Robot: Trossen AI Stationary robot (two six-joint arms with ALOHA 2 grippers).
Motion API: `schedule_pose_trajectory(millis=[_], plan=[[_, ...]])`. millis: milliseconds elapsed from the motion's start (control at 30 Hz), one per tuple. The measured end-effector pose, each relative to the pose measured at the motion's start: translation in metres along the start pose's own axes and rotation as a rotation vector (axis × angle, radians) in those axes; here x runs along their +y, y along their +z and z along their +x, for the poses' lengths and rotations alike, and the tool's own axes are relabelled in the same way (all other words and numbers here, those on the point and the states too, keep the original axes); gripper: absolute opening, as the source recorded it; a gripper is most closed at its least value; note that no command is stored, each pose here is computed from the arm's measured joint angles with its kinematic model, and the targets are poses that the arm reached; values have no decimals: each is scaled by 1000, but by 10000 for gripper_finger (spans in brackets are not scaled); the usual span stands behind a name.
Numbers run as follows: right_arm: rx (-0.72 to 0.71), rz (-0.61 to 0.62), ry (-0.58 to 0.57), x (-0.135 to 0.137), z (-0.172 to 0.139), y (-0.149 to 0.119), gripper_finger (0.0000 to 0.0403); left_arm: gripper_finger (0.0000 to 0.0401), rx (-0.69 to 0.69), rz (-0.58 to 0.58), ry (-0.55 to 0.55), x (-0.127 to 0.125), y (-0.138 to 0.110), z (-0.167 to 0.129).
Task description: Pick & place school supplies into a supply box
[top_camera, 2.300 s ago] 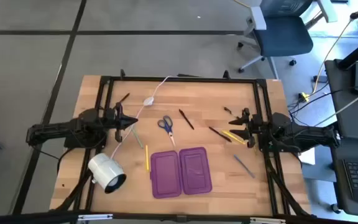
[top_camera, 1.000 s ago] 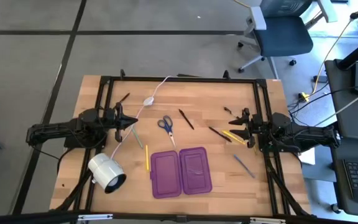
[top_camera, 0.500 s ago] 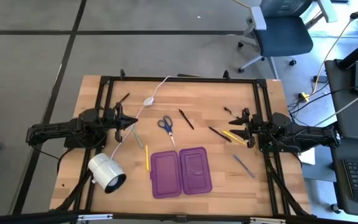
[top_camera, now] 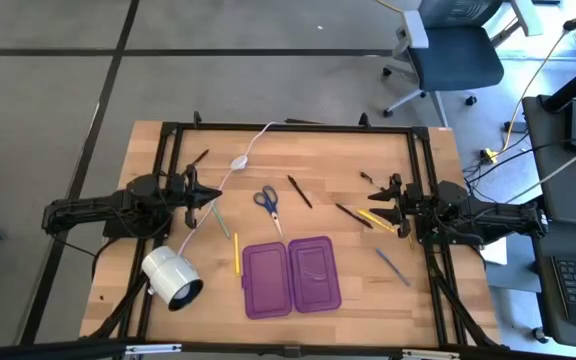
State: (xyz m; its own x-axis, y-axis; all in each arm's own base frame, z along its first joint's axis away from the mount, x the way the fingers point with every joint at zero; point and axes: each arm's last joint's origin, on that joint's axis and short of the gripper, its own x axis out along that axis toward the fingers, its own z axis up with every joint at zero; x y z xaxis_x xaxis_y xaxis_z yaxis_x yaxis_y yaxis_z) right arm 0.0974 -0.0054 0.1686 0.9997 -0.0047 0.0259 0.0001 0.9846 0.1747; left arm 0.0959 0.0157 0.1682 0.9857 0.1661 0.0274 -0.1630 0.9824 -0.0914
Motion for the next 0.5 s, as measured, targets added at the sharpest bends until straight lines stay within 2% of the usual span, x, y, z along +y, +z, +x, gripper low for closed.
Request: schedule_pose_trajectory(millis=[400,500], plan=[[-9,0,2,0,0,1,195,4,0,0,0,0,0,0],[-17,47,10,1,0,2,195,4,0,0,0,0,0,0]])
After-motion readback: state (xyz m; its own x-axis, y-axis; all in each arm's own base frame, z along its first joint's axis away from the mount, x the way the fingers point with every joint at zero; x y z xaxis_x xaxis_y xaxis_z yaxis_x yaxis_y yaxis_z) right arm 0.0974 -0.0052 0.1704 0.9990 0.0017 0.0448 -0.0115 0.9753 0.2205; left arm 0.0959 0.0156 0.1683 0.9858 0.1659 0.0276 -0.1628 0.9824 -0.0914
